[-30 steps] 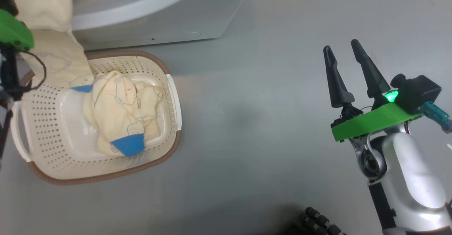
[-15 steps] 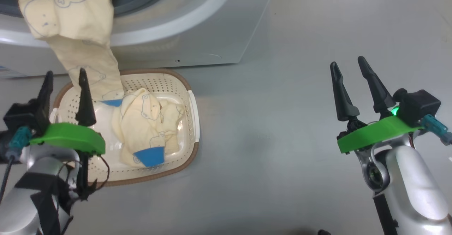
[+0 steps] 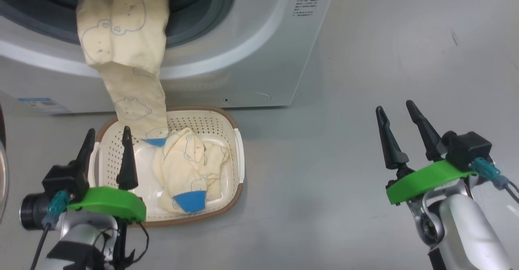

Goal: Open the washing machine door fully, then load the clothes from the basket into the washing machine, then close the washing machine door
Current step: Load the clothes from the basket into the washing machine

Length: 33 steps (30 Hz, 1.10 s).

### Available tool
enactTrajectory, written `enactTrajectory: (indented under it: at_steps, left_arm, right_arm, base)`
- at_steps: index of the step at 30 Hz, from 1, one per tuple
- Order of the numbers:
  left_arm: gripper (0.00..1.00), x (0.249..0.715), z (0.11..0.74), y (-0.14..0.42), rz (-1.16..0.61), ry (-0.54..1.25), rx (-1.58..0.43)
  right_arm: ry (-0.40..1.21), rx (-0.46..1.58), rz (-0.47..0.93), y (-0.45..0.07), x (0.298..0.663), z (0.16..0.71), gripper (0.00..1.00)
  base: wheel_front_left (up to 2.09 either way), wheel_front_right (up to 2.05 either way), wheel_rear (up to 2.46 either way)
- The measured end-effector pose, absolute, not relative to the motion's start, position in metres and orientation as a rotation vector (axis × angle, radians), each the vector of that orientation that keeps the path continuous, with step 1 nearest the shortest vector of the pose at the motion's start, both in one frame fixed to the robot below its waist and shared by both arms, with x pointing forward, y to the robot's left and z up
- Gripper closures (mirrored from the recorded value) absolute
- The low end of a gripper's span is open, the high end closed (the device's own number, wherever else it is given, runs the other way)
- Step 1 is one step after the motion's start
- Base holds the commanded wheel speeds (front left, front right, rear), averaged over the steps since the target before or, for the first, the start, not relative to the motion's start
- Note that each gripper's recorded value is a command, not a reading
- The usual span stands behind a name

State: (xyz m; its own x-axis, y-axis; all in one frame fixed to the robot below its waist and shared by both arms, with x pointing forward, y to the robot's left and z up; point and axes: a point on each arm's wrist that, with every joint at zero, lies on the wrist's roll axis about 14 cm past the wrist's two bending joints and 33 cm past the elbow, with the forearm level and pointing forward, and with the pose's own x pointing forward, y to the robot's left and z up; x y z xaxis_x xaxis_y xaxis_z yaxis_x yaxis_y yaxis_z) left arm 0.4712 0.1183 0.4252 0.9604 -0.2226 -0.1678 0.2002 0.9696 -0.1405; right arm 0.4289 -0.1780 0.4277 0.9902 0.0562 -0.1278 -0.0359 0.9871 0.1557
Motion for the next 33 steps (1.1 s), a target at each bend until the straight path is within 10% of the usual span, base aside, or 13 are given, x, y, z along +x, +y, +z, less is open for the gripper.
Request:
enactTrajectory:
  at_steps: [33]
  left_arm:
    - [0.0,0.464,0.407,0.124,-0.168,0.249,-0.088]
  right_arm:
    - [0.143,0.158,0.048,-0.176,0.405,0.434,0.0]
  base:
    - [0.0,0.0,0.0]
